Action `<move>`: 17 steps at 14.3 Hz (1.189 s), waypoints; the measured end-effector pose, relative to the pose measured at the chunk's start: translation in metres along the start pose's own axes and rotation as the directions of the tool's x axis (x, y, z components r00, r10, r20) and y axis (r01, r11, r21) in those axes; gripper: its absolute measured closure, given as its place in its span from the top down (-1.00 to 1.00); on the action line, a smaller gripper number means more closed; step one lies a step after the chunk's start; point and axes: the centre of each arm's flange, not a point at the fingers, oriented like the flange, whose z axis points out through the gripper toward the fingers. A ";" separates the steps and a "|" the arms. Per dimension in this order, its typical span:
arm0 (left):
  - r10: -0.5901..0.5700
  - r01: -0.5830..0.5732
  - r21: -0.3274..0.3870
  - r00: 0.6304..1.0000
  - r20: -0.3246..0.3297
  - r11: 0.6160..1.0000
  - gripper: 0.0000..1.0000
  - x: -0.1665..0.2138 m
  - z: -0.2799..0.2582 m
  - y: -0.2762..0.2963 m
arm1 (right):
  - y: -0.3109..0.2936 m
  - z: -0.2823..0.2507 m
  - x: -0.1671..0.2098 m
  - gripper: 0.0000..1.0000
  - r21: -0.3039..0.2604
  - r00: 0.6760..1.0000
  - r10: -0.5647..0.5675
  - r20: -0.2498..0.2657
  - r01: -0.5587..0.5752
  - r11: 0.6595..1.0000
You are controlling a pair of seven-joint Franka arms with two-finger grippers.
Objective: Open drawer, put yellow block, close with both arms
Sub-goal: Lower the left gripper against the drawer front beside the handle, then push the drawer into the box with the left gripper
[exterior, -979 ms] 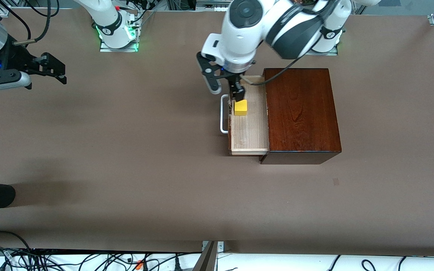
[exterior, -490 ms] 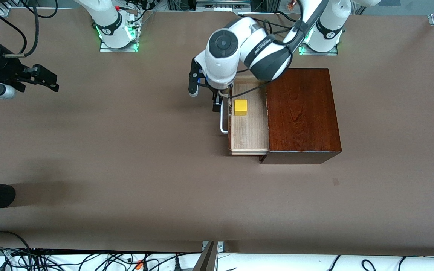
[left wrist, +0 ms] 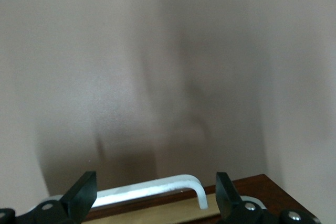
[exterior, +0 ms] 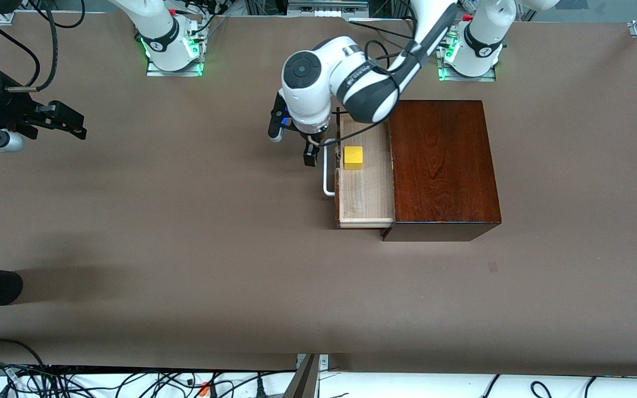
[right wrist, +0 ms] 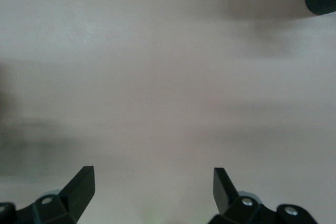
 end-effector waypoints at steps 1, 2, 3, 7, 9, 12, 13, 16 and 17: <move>0.007 -0.007 0.010 1.000 0.015 1.000 1.00 0.001 0.005 0.000 | 0.000 0.001 0.001 1.00 0.000 1.000 0.000 0.000 0.000 1.000; 0.012 -0.012 0.016 1.000 0.029 1.000 1.00 0.000 0.010 -0.002 | 0.000 0.002 0.002 1.00 -0.001 1.000 0.000 0.000 0.000 1.000; 0.015 -0.017 0.024 0.999 0.043 1.000 1.00 -0.002 0.013 -0.004 | -0.001 0.003 0.004 1.00 -0.001 1.000 0.000 -0.006 0.000 1.000; 0.007 -0.009 0.032 0.998 0.063 0.999 1.00 -0.011 0.016 -0.012 | -0.008 0.003 0.006 1.00 -0.001 1.000 -0.013 -0.017 0.013 1.000; 0.003 -0.005 0.033 0.997 0.076 0.999 1.00 -0.015 0.017 -0.014 | -0.008 0.003 0.006 1.00 -0.001 1.000 -0.013 -0.017 0.013 1.000; 0.011 -0.017 0.047 0.993 0.121 0.999 1.00 -0.020 0.017 -0.016 | -0.008 0.003 0.006 1.00 -0.001 1.000 -0.013 -0.017 0.013 1.000; 0.006 -0.012 0.046 0.992 0.127 0.999 1.00 -0.020 0.017 -0.016 | -0.008 0.003 0.006 1.00 0.000 1.000 -0.013 -0.018 0.013 1.000; -0.008 0.003 0.037 0.990 0.138 0.999 1.00 -0.026 0.017 -0.018 | -0.009 0.002 0.006 1.00 0.001 1.000 -0.014 -0.025 0.014 1.000; -0.014 0.010 0.033 0.990 0.142 0.999 1.00 -0.030 0.017 -0.020 | -0.010 0.002 0.006 1.00 0.002 1.000 -0.015 -0.026 0.015 1.000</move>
